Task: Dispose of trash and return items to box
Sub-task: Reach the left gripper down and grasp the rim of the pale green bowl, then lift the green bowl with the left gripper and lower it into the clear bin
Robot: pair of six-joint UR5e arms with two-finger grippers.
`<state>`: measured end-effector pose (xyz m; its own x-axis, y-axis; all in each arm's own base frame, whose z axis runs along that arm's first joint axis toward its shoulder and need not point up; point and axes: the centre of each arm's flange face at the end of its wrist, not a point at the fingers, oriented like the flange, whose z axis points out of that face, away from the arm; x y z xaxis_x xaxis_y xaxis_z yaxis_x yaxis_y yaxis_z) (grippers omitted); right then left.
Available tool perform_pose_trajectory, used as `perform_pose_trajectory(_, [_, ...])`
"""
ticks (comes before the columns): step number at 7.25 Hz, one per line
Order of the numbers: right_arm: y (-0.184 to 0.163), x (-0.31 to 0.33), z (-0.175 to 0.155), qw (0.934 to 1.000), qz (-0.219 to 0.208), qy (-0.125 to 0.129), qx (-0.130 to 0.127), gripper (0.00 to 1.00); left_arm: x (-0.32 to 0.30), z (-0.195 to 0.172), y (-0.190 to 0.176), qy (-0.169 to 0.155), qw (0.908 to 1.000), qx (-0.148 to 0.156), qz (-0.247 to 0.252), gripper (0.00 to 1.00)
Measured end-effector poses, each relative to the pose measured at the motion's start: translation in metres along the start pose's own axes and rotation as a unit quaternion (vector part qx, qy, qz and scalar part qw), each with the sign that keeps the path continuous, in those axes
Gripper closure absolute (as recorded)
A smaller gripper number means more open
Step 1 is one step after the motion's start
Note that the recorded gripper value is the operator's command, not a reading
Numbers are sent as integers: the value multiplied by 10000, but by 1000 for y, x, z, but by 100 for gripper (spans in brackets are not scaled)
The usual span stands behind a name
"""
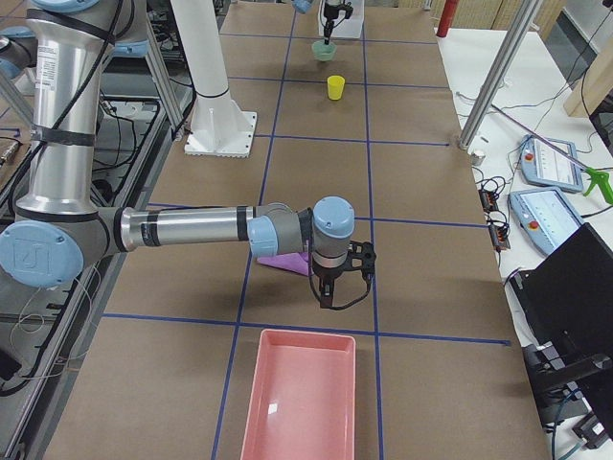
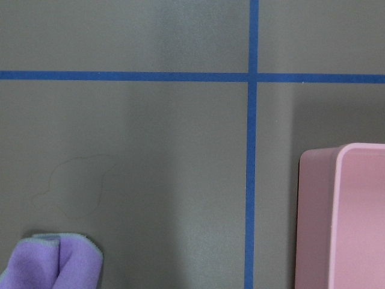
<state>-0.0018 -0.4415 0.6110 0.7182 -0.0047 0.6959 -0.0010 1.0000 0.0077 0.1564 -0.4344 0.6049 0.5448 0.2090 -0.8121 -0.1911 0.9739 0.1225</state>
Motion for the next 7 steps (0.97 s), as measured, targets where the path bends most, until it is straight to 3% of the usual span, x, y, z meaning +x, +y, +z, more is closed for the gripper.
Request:
perform_pose_trajectory(1, [-1,-1,0,10000,-12,-2,1,0,-9,-12,-1,76,10000,54,-35,100])
perform_pose_trajectory(3, [-4,-5,-1,10000,-51,1,16,0,-45,-53,-20,-93,9998,133,138,100])
perform_pose_trajectory(5, [-8,-11,-2,10000,-35,-8,42,0,-111,-117,-54,-314,9988,147,357,100])
perform_pose_trajectory(7, [-12,-23,0,9999,65,-47,97,0,-192,-149,-59,-325,9983,155,453,100])
